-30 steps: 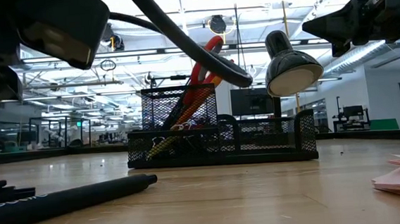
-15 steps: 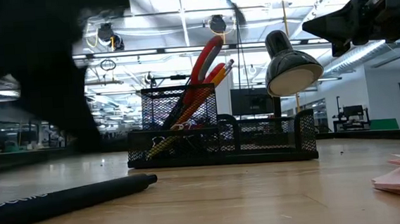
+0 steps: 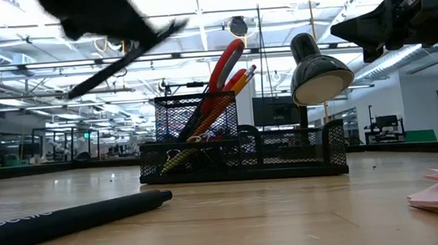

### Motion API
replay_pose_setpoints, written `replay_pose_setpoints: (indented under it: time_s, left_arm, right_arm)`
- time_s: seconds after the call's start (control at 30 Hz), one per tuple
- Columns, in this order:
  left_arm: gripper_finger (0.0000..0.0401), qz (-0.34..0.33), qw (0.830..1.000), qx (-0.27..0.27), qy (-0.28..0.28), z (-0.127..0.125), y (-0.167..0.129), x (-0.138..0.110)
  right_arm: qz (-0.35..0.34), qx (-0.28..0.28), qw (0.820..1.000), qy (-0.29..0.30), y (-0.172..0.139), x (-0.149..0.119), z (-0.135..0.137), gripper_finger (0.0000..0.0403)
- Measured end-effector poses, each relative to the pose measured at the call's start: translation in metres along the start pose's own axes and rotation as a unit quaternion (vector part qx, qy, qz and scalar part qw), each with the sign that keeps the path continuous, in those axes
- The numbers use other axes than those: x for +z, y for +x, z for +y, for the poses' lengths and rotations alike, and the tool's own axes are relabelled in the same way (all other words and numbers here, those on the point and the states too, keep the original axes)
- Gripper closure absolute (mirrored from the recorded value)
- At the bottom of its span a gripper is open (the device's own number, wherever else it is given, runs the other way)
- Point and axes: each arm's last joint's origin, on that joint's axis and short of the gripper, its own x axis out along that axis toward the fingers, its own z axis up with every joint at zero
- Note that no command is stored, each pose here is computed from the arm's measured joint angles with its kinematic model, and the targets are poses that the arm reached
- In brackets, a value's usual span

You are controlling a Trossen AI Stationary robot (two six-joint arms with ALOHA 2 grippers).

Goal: Pick and place office supplies into organizer
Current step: Put the black pen into the black desk organizer

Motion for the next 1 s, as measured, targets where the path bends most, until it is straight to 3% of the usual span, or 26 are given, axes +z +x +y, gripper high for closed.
replay_pose_setpoints:
  time_s: [0.17,0.3,0.63,0.8,1.0]
  left_arm:
    - [0.0385,-0.111,0.988,-0.106,0.022,0.029,0.0,0.011]
    - [0.0391,-0.19,0.973,-0.132,0.014,0.058,0.004,0.023]
    - [0.0382,-0.192,0.965,-0.173,0.04,0.109,0.048,0.035]
    - [0.0395,-0.194,0.959,-0.195,0.062,0.12,0.056,0.037]
    - [0.038,-0.212,0.955,-0.198,0.066,0.129,0.057,0.024]
  right_arm:
    - [0.001,-0.001,1.0,-0.002,0.0,0.0,0.0,0.0401]
    - [0.001,-0.001,1.0,-0.002,0.0,0.0,0.0,0.0401]
    - [-0.002,-0.003,1.0,-0.005,0.0,0.0,0.0,0.0401]
    - [-0.01,-0.004,1.0,-0.012,0.0,0.002,0.0,0.0401]
    - [-0.01,-0.005,1.0,-0.014,0.0,0.002,0.0,0.0401]
